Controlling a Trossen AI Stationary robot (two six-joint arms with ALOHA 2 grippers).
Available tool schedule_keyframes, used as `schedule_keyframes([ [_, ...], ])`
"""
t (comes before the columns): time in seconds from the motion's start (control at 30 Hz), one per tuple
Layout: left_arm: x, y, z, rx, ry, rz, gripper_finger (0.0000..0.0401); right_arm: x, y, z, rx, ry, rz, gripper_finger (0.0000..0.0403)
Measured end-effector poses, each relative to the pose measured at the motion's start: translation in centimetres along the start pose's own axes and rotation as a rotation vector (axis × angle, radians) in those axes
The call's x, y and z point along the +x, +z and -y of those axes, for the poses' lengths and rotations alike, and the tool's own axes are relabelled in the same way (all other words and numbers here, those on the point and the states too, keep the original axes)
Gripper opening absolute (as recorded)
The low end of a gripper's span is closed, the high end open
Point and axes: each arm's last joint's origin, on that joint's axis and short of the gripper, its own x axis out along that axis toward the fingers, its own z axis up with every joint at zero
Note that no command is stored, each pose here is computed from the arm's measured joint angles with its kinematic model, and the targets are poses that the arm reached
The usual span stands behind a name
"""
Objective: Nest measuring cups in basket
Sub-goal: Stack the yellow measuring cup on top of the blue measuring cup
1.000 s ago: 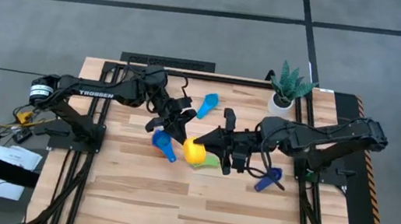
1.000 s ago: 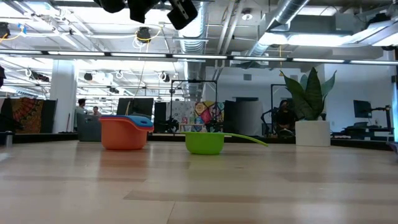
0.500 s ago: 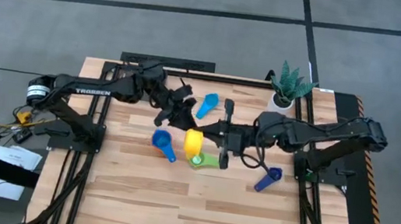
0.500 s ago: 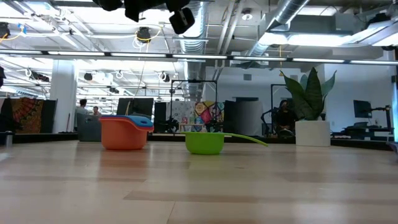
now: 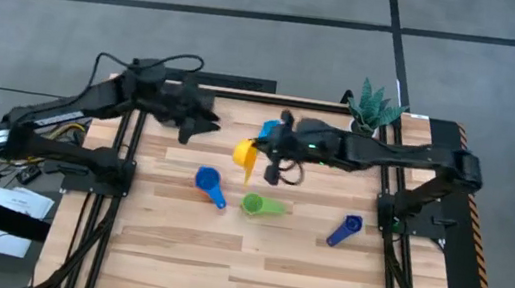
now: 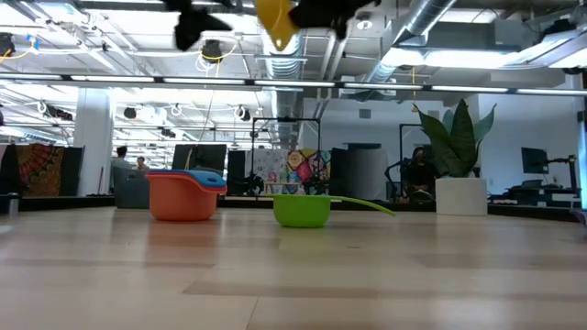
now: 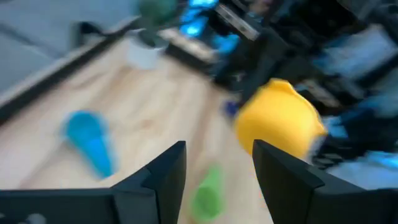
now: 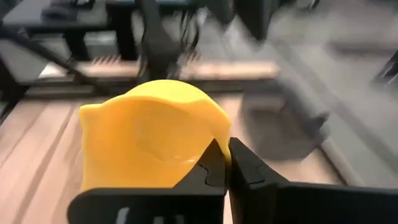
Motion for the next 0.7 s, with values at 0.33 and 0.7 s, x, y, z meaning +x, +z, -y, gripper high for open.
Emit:
schedule_keyframes([
  [0.33,-1.9,-3.3,-0.3,0.067,0.315,-0.243,0.0160,9.8,-0.1,1.4,0.058,0.128,-0.264,0.0007],
  [0.7,-3.0,-4.3,-1.4,0.347,0.592,-0.387,0.0160,16.7,0.4,2.9,0.214,0.146,-0.367,0.0007],
])
